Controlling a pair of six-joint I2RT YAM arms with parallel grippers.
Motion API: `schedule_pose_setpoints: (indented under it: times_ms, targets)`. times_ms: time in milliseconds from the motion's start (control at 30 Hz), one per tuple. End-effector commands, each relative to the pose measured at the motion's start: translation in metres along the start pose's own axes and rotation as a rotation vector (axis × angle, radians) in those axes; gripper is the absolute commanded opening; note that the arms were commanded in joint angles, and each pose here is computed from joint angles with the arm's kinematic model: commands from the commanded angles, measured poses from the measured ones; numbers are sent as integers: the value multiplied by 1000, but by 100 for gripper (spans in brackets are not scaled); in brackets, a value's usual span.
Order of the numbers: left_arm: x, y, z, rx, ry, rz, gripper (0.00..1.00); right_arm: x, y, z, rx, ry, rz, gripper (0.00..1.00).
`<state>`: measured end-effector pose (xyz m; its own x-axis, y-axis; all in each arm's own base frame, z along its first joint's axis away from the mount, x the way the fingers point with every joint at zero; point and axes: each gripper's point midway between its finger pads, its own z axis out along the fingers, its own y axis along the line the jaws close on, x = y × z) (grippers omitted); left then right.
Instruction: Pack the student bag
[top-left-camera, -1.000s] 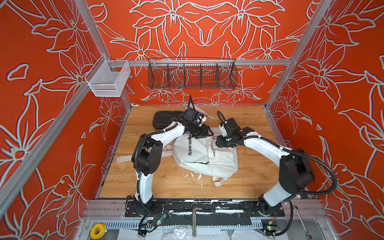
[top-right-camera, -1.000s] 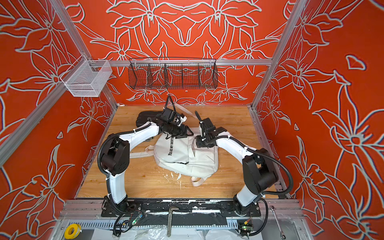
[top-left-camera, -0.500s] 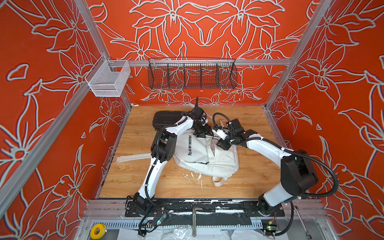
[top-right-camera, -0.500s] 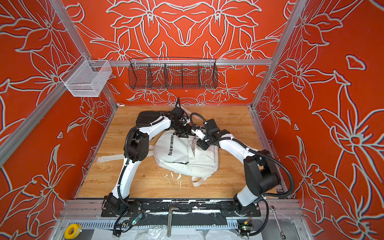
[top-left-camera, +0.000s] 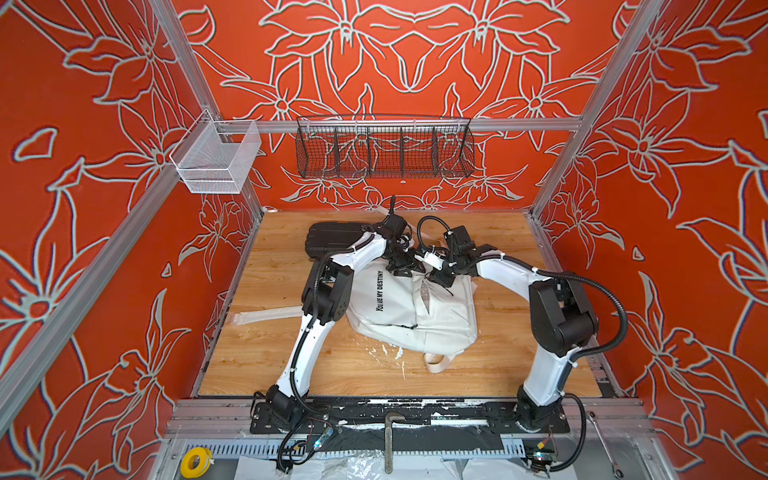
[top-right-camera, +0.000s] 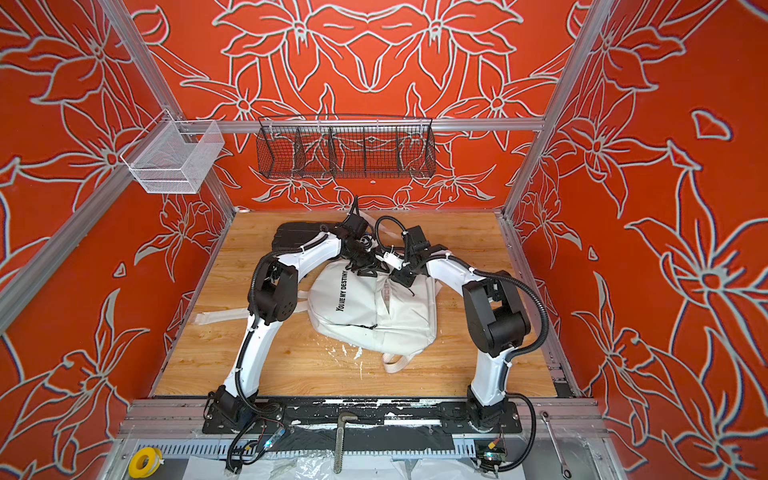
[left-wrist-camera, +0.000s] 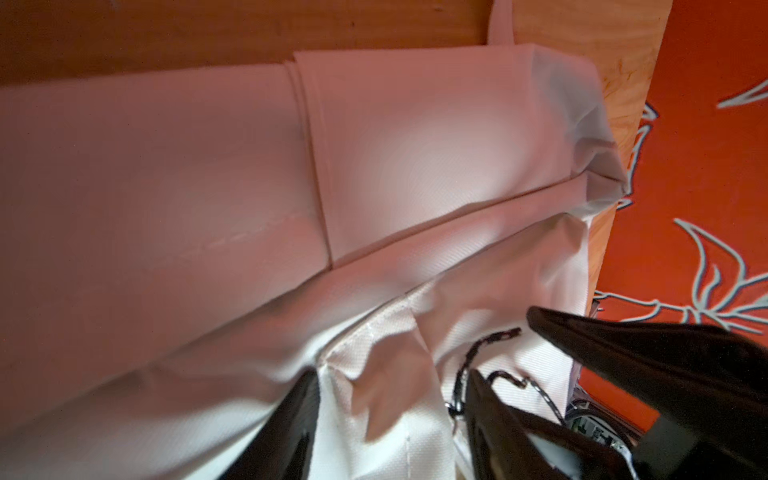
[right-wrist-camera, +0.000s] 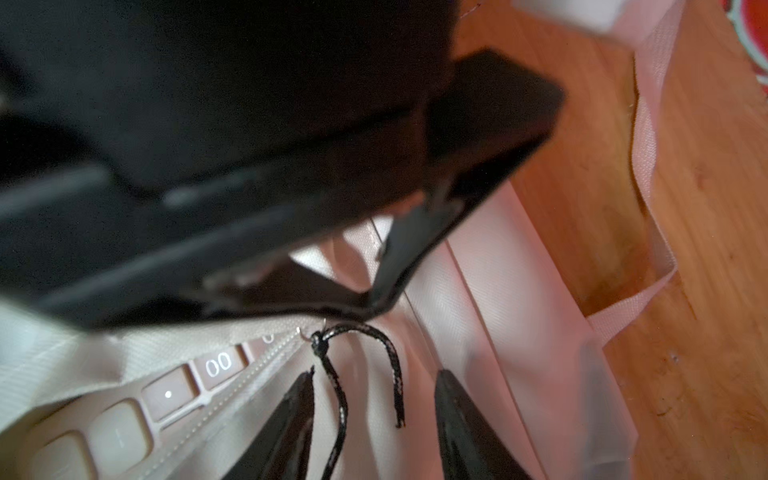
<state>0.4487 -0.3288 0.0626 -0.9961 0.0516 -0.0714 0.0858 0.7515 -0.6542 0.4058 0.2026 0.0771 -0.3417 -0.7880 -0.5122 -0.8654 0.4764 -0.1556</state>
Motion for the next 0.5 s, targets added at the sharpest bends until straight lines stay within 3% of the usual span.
schedule_pose_setpoints:
  times_ms: [0,200,267,400,467]
  targets:
    - [7,18,14,-11,40,-73,50,4,17,1,-109,18,-84,47]
    - [9,31,23,-46,44,-108,50,20,33,2,-171,57,-110,30]
    - [9,32,26,-39,45,-115,46,23,33,4,-169,66,-118,24]
    - [9,34,33,-19,52,-131,37,20,29,1,-148,70,-105,3]
    - [9,34,35,-12,54,-137,36,14,27,-5,-135,52,-103,0]
